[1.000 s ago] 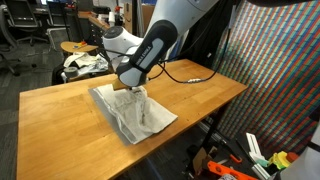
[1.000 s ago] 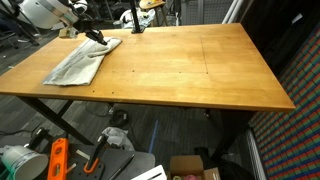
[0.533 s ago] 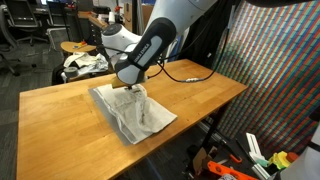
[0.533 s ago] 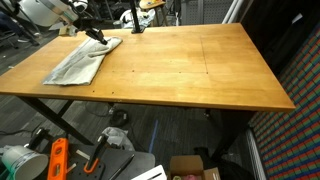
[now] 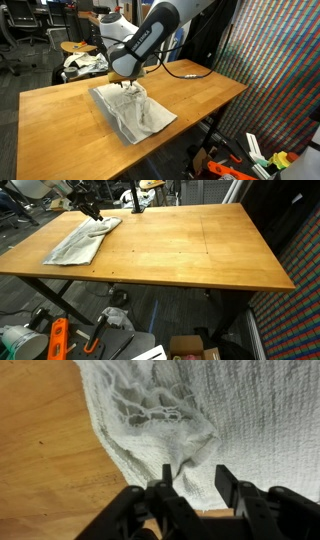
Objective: Fold the cloth once
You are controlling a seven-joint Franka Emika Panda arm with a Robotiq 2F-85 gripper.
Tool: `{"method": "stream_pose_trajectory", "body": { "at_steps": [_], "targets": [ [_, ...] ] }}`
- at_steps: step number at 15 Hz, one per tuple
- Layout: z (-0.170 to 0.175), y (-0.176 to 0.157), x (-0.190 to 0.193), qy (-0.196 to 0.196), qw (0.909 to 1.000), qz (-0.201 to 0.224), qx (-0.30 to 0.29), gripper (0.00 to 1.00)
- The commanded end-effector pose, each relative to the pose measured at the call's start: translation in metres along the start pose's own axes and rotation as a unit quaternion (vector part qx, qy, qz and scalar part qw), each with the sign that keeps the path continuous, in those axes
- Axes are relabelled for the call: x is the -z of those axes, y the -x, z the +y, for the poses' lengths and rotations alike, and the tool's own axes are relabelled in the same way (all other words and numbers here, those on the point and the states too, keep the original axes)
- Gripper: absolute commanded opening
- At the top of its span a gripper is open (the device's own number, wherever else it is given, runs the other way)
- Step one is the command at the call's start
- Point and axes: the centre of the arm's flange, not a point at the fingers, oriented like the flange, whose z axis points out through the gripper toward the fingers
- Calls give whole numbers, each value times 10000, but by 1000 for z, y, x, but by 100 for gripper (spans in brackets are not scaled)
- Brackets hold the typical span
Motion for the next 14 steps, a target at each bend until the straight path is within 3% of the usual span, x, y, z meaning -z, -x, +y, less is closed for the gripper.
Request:
{"method": "stream_pose_trajectory", "body": {
  "at_steps": [1, 4, 10, 11, 12, 14],
  "targets": [
    [6, 13, 20, -171, 9993, -111, 303, 82],
    [2, 27, 11, -83, 9988, -80, 466, 100],
    [2, 37, -5, -55, 9981, 114, 606, 100],
    [3, 36, -7, -61, 9980, 153, 616, 75],
    [4, 36, -8, -74, 9979, 172, 626, 74],
    [5, 33, -10, -89, 9979, 200, 610, 58]
  ]
}}
